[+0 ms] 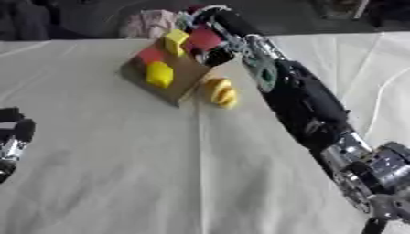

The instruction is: Pick up objects on the table and place them in the box.

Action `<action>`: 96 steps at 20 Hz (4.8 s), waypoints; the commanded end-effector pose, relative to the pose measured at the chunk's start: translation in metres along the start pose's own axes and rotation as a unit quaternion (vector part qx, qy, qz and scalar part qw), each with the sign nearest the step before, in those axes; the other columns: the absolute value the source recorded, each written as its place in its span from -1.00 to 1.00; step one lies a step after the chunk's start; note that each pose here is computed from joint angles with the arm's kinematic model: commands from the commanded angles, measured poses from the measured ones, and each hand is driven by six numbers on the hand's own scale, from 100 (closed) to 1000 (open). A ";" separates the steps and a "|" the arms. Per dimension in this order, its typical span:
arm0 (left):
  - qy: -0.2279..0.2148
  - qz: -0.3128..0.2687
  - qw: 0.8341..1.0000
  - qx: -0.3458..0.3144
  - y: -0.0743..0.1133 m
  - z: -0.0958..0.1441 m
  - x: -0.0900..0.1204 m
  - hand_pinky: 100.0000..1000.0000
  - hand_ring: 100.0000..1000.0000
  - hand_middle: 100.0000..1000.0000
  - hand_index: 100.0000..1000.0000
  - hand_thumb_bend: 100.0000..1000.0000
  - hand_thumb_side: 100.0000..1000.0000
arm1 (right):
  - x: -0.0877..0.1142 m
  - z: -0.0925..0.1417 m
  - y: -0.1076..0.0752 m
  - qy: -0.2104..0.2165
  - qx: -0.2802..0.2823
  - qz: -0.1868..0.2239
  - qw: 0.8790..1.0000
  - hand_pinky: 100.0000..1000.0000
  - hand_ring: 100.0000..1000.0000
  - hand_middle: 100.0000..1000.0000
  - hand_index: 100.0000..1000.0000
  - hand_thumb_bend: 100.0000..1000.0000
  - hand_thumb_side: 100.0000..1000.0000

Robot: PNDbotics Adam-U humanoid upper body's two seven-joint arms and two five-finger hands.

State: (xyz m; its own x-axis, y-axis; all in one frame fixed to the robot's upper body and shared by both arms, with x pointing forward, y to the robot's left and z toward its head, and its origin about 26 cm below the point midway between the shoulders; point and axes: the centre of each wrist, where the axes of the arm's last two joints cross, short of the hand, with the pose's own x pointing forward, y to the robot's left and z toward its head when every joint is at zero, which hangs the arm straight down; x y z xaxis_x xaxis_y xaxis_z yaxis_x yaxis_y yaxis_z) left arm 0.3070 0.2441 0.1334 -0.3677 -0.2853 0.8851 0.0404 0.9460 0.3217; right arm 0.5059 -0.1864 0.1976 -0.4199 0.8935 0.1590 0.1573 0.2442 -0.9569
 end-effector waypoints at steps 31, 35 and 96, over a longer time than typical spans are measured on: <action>0.008 -0.016 0.999 0.026 0.011 0.005 -0.001 0.30 0.09 0.28 0.47 -0.27 -0.06 | 0.020 0.029 -0.063 -0.175 0.186 0.078 0.964 0.59 0.67 0.86 0.97 -0.57 -0.07; 0.009 -0.016 0.999 0.026 0.011 0.005 -0.001 0.30 0.09 0.28 0.47 -0.27 -0.06 | 0.021 0.031 -0.045 -0.177 0.272 0.084 0.942 0.59 0.68 0.81 0.95 -0.59 -0.08; -0.014 -0.002 1.000 -0.014 -0.001 -0.002 0.008 0.32 0.11 0.29 0.48 -0.35 -0.03 | -0.046 0.011 -0.013 0.184 -0.026 -0.015 0.982 0.17 -0.04 -0.19 -0.01 -1.00 -0.73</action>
State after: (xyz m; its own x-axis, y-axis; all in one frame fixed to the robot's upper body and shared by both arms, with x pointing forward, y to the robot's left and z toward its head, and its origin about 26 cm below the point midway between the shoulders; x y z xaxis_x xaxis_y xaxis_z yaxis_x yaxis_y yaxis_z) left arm 0.3066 0.2420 0.1324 -0.3600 -0.2880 0.8874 0.0610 0.9419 0.3304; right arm 0.5116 -0.2347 0.1877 -0.0802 0.9608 0.2652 0.1482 0.2746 -0.9501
